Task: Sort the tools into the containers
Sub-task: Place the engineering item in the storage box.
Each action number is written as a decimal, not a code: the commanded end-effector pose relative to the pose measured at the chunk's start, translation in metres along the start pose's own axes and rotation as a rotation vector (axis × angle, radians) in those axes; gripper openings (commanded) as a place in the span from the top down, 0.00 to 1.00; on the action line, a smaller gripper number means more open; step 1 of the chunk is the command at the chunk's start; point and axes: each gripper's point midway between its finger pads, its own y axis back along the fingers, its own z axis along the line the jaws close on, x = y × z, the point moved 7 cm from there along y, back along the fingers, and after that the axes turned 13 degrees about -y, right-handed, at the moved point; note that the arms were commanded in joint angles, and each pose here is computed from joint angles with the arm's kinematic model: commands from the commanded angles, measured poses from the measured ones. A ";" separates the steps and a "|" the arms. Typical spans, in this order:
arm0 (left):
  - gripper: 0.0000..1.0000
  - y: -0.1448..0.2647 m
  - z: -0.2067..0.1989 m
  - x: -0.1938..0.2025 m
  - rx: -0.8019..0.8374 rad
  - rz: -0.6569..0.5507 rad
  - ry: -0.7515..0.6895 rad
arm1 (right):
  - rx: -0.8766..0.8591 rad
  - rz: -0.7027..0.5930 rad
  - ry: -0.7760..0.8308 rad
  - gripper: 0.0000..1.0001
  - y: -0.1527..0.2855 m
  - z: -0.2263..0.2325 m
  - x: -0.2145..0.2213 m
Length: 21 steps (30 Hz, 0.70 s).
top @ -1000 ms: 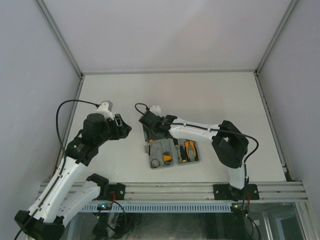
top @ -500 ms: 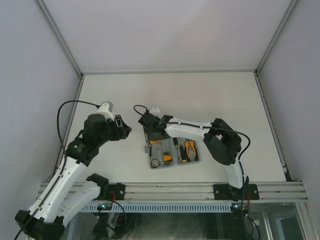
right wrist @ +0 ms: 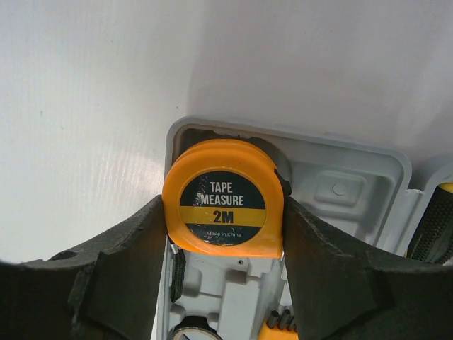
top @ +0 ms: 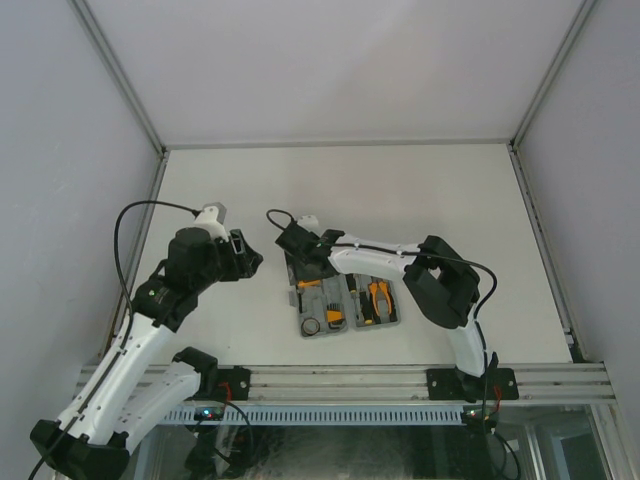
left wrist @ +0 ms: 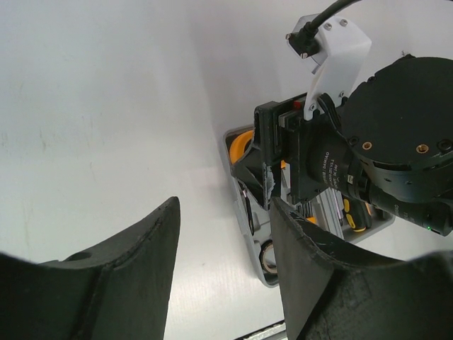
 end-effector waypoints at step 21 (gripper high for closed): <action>0.43 -0.012 -0.007 0.006 0.070 0.010 0.056 | -0.040 -0.018 -0.027 0.43 0.008 0.002 -0.013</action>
